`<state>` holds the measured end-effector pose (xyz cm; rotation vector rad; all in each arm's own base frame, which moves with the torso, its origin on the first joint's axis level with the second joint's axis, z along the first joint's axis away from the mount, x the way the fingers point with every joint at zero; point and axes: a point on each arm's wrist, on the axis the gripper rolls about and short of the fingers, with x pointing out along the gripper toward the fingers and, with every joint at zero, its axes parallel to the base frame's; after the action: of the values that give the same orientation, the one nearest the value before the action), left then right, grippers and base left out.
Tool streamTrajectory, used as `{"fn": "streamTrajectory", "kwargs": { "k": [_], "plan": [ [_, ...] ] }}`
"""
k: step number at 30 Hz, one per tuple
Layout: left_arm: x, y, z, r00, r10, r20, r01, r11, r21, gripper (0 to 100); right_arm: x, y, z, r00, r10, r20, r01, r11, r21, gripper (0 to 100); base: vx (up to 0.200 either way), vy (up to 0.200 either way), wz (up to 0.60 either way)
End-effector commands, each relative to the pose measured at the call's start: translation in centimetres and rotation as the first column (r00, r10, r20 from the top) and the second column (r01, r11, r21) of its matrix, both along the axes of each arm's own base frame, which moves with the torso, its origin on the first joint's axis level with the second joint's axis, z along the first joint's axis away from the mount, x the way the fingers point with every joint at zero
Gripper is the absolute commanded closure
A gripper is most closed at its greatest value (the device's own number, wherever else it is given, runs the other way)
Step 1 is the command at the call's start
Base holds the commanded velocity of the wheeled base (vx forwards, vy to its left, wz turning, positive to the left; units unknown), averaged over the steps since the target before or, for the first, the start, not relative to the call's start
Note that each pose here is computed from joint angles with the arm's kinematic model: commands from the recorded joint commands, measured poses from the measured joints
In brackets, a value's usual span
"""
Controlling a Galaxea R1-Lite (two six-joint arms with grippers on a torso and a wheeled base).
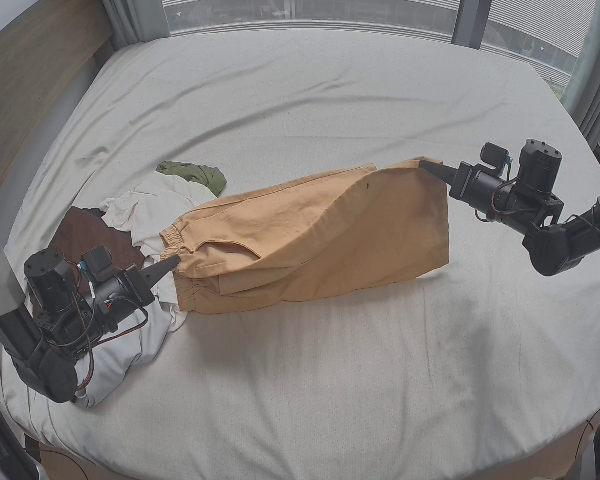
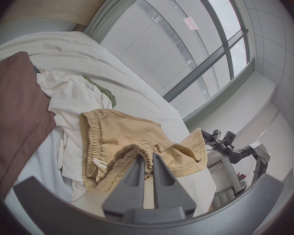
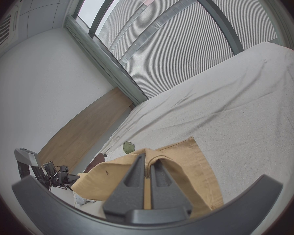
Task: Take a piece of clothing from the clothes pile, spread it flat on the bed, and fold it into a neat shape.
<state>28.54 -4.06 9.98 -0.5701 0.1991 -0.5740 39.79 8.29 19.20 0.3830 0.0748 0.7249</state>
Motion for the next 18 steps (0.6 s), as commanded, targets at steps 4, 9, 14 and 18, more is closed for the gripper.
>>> {"fn": "streamTrajectory", "kwargs": {
  "k": [4, 9, 14, 18],
  "plan": [
    [1.3, 0.3, -0.6, 0.998, 0.057, 0.0, -0.057, 0.998, 0.001, 100, 1.7, 0.3, 0.5, 1.0, 0.001, 0.009, -0.001, 1.0, 0.002, 100, 0.0, 0.0, 0.0],
    [2.1, 0.4, -0.7, 0.995, 0.1, 0.005, -0.1, 0.995, 0.0, 100, 3.2, 0.9, 1.2, 1.0, 0.007, 0.007, -0.007, 1.0, 0.001, 100, 0.0, 0.0, 0.0],
    [2.3, 0.5, -0.7, 0.994, 0.107, 0.011, -0.107, 0.994, -0.001, 100, 4.4, 1.3, 1.2, 1.0, 0.01, 0.001, -0.01, 1.0, 0.0, 100, 0.0, 0.0, 0.0],
    [2.4, 0.9, -0.6, 0.992, 0.123, 0.014, -0.123, 0.992, -0.002, 100, 5.1, 1.5, 1.3, 1.0, 0.013, 0.003, -0.013, 1.0, 0.001, 100, 0.0, 0.0, 0.0]
  ]
}}
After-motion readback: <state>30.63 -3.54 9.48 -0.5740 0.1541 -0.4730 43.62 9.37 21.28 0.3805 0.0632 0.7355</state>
